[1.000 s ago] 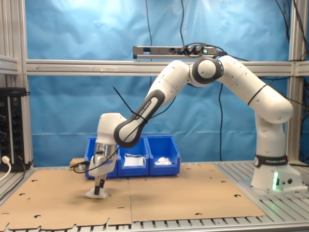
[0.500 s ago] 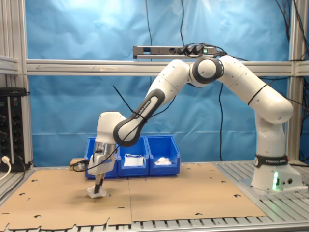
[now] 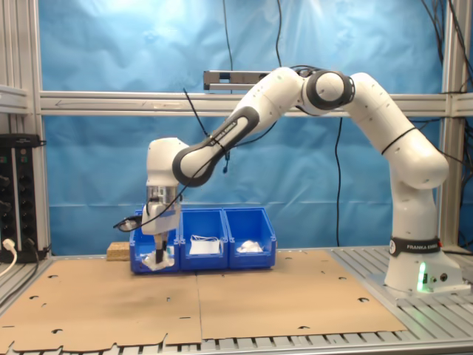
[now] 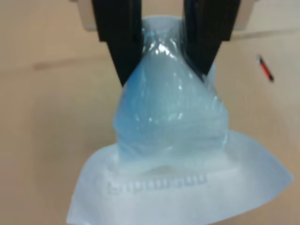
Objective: Pick and place sorting task of medical equipment.
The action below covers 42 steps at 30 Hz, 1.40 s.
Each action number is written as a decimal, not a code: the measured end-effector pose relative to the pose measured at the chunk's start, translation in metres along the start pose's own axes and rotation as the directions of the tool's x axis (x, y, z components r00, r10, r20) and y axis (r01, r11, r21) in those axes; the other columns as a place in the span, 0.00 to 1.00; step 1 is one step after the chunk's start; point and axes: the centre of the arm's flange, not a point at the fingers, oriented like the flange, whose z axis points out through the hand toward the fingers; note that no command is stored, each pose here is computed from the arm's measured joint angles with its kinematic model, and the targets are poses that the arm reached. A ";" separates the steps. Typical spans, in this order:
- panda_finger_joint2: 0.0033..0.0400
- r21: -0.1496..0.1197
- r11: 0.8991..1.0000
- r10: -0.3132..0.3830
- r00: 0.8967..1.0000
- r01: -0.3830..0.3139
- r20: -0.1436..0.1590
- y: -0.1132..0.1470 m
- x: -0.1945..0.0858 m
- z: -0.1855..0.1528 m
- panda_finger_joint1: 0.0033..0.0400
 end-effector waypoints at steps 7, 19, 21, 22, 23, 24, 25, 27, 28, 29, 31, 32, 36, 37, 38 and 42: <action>0.08 -0.061 0.998 0.013 1.000 -0.013 -0.006 0.022 -0.003 -0.084 0.08; 0.08 -0.146 0.984 0.099 0.995 -0.100 -0.015 0.128 -0.026 -0.190 0.08; 0.08 -0.158 0.980 0.119 0.993 -0.119 -0.009 0.145 -0.027 -0.191 0.08; 0.08 -0.162 0.978 0.129 0.992 -0.128 -0.007 0.154 -0.028 -0.191 0.08; 0.08 -0.167 0.976 0.140 0.990 -0.139 -0.005 0.163 -0.027 -0.191 0.08; 0.08 -0.171 0.974 0.152 0.988 -0.151 -0.003 0.172 -0.026 -0.190 0.08; 0.08 -0.175 0.971 0.166 0.986 -0.163 0.000 0.181 -0.025 -0.188 0.08; 0.08 -0.182 0.965 0.193 0.981 -0.189 0.004 0.198 -0.021 -0.184 0.08; 0.08 -0.186 0.958 0.223 0.975 -0.218 0.007 0.215 -0.015 -0.179 0.08; 0.08 -0.187 0.954 0.238 0.971 -0.232 0.008 0.223 -0.012 -0.177 0.08; 0.08 -0.188 0.946 0.269 0.963 -0.263 0.009 0.239 -0.005 -0.171 0.08; 0.08 -0.189 0.942 0.284 0.959 -0.277 0.010 0.246 -0.001 -0.168 0.08; 0.08 -0.185 0.925 0.338 0.941 -0.331 0.008 0.272 0.014 -0.159 0.08; 0.08 -0.184 0.921 0.350 0.937 -0.343 0.008 0.278 0.017 -0.158 0.08; 0.08 -0.182 0.917 0.362 0.932 -0.355 0.006 0.283 0.020 -0.157 0.08; 0.08 -0.164 0.899 0.410 0.912 -0.405 -0.004 0.304 0.037 -0.154 0.08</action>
